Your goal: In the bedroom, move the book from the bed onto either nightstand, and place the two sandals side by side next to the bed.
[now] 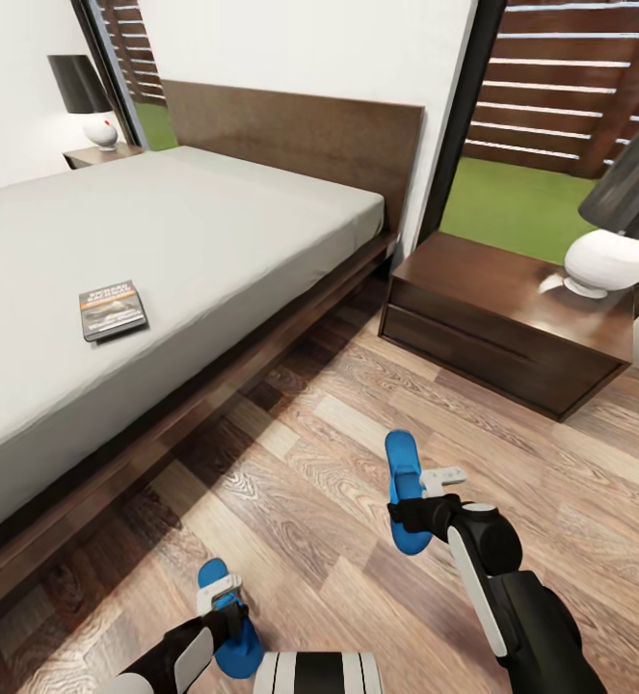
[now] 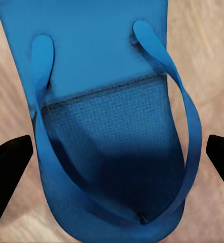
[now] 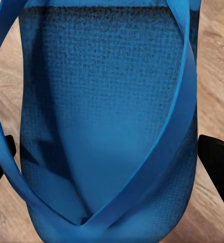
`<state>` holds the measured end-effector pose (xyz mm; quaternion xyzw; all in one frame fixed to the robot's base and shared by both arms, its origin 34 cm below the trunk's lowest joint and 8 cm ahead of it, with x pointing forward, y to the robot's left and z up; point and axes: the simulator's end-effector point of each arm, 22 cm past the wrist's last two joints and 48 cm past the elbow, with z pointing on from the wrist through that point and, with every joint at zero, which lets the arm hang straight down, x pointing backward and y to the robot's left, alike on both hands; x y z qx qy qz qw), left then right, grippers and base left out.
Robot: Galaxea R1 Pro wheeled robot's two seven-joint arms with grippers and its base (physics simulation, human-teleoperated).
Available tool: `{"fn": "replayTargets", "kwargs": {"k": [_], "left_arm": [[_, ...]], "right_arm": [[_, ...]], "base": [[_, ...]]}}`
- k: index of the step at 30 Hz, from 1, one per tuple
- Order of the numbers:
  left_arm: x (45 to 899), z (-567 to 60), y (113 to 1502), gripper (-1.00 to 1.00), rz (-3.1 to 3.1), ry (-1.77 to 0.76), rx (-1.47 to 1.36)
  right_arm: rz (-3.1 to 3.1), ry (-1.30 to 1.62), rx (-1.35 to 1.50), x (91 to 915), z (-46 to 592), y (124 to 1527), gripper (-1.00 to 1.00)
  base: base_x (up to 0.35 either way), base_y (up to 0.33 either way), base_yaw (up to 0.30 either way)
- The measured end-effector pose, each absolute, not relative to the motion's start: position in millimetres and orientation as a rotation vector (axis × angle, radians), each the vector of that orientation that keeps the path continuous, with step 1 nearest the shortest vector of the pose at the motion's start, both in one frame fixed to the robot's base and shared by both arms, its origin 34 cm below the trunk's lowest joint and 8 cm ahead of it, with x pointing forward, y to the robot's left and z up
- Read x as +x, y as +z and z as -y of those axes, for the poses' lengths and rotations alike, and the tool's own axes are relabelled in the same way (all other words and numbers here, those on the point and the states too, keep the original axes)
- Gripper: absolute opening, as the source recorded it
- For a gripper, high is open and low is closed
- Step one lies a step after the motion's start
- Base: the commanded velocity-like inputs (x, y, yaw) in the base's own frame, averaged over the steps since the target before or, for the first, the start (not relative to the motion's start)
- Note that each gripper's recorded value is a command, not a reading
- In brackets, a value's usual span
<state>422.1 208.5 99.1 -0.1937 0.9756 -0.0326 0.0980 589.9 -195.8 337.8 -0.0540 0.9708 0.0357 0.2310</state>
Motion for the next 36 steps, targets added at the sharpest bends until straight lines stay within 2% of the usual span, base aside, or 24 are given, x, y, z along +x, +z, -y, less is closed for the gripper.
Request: {"fn": "replayTargets", "kwargs": {"k": [36], "left_arm": [[525, -222, 179, -1.00, -2.688, -0.005, -0.246]], "right_arm": [[-2.585, 0.063, -0.142, 582, 203, 309, -1.00]], "base": [[0.000, 0.000, 0.000]]}}
